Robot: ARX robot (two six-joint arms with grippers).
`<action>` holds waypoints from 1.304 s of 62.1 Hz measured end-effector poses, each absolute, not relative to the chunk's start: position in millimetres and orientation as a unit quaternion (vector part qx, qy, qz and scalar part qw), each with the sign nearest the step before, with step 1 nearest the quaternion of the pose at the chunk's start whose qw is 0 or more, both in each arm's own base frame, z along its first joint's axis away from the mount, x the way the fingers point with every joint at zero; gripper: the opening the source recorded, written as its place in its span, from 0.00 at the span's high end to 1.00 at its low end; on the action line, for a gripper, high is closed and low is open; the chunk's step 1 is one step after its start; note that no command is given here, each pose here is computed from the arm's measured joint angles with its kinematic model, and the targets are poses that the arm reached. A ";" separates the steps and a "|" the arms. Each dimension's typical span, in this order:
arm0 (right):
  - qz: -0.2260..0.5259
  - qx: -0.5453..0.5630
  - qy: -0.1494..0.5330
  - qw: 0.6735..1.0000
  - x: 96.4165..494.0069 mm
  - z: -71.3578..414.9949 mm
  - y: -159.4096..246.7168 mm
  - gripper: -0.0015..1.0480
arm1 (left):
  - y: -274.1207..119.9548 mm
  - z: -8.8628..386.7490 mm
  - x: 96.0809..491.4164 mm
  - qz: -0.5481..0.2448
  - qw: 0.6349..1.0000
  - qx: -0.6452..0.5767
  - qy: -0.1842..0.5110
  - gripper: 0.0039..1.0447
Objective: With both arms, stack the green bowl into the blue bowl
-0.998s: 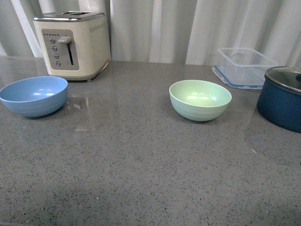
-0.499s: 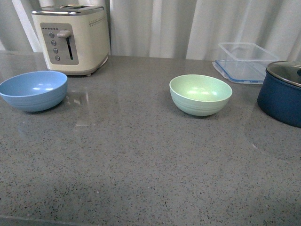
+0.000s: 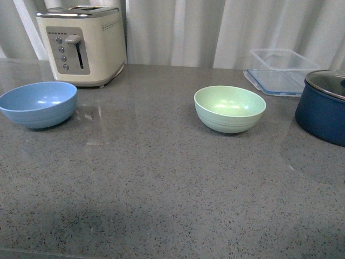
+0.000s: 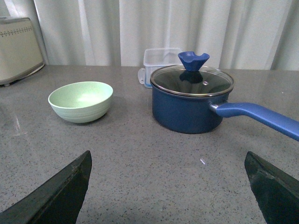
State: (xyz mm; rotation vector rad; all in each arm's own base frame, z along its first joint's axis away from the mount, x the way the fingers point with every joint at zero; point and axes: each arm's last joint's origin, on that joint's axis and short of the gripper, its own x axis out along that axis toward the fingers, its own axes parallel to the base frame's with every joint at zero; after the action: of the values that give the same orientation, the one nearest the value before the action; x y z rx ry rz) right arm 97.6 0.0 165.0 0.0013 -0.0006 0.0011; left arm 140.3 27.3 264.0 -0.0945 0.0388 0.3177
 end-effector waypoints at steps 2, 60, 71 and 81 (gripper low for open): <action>0.001 0.001 0.000 1.000 97.6 165.0 0.0 0.10 | 29.7 270.6 147.3 0.148 0.987 -0.058 0.024 0.06; 0.001 0.001 0.000 1.000 97.6 165.0 0.0 0.10 | 69.0 243.8 407.8 0.156 0.907 -0.198 0.337 0.06; 0.001 0.001 0.000 1.000 97.6 165.0 0.0 0.10 | 66.7 216.6 422.6 0.164 0.897 -0.191 0.364 0.06; 0.001 0.001 0.000 1.000 97.6 165.0 0.0 0.10 | 65.2 201.5 435.0 0.161 0.895 -0.190 0.369 0.06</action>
State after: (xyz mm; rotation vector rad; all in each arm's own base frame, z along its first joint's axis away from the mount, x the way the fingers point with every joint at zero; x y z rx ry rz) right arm 97.6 0.0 165.0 0.0013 -0.0006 0.0015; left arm 435.0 65.2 201.5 -0.3933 0.7657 0.3346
